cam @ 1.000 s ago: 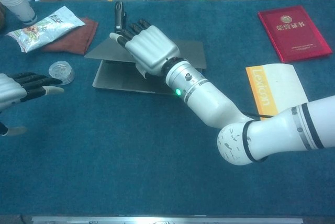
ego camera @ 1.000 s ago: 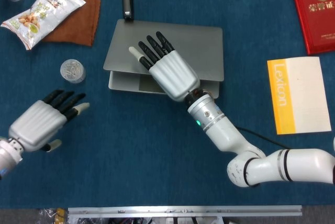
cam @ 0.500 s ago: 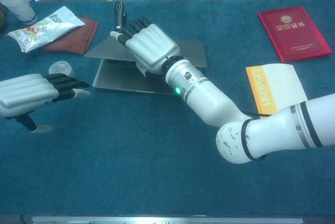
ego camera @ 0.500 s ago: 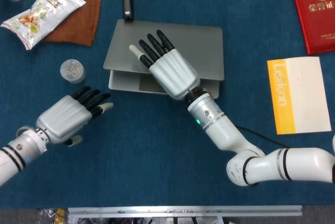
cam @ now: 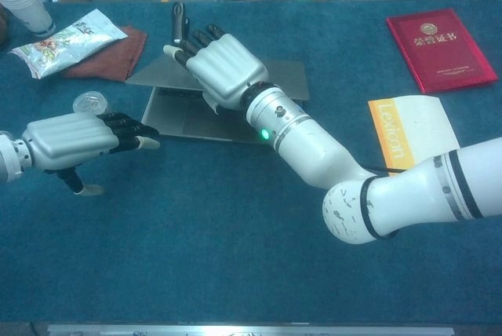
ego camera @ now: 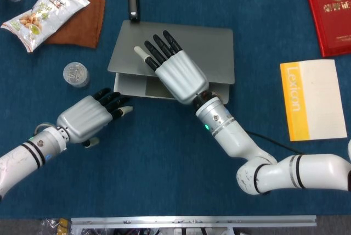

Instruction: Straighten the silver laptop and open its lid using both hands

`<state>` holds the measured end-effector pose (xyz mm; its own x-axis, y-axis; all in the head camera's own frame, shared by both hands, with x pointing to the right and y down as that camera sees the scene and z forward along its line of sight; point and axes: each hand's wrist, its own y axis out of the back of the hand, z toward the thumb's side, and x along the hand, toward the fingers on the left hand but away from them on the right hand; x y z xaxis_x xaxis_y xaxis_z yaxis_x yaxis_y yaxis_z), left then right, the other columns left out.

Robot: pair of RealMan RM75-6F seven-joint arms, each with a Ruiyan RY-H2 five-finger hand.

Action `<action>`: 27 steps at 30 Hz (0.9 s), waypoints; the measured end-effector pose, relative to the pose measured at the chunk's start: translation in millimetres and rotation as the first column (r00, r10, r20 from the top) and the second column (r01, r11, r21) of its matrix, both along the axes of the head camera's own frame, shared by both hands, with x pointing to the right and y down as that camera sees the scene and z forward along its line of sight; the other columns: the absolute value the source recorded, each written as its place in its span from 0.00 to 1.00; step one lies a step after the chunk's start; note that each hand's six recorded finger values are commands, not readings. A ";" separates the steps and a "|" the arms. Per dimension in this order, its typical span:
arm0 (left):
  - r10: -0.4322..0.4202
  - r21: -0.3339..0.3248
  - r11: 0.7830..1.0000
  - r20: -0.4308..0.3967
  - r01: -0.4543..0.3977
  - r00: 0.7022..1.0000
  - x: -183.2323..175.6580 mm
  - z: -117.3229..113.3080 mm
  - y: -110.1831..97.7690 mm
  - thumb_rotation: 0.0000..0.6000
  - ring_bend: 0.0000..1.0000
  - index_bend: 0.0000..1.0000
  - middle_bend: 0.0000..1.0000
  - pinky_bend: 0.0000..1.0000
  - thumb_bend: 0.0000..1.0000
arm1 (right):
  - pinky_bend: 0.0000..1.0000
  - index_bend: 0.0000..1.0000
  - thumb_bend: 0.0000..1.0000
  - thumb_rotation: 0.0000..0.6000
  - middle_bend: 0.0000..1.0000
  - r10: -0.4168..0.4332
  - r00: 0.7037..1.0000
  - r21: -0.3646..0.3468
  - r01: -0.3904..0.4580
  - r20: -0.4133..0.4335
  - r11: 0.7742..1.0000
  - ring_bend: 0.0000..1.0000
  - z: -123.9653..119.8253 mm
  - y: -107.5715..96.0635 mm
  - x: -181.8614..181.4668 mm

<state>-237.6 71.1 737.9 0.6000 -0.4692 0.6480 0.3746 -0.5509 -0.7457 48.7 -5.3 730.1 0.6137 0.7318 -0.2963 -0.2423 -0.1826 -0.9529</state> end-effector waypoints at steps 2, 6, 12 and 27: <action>0.005 -0.002 1.000 0.000 -0.005 1.000 3.0 2.6 -1.7 1.00 0.00 0.00 0.00 0.03 0.23 | 0.06 0.00 0.49 0.96 0.10 0.001 1.000 0.001 -0.001 0.000 1.000 0.01 -0.6 -0.4 0.3; 0.002 -0.006 1.000 -0.004 -0.002 1.000 7.4 6.5 -5.6 1.00 0.00 0.00 0.00 0.03 0.23 | 0.06 0.00 0.49 0.96 0.10 0.005 1.000 0.002 -0.005 0.003 1.000 0.01 -2.1 -1.9 1.5; 0.002 -0.012 1.000 0.004 -0.002 1.000 12.2 12.5 -10.2 1.00 0.00 0.00 0.00 0.03 0.23 | 0.06 0.00 0.49 0.96 0.10 0.007 1.000 0.003 -0.007 0.004 1.000 0.01 -3.5 -3.3 2.8; -0.022 -0.032 0.999 0.023 0.023 0.999 18.2 24.6 -18.4 1.00 0.00 0.00 0.00 0.03 0.23 | 0.06 0.00 0.49 0.96 0.10 0.007 1.000 0.005 -0.007 0.007 1.000 0.01 -7.3 -5.2 3.6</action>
<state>-219.3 52.7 762.5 0.5744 -0.4611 0.6764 0.3788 -0.5828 -0.7190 52.3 -10.5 722.9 0.6106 0.7375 -0.2886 -0.2349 -0.1794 -0.9553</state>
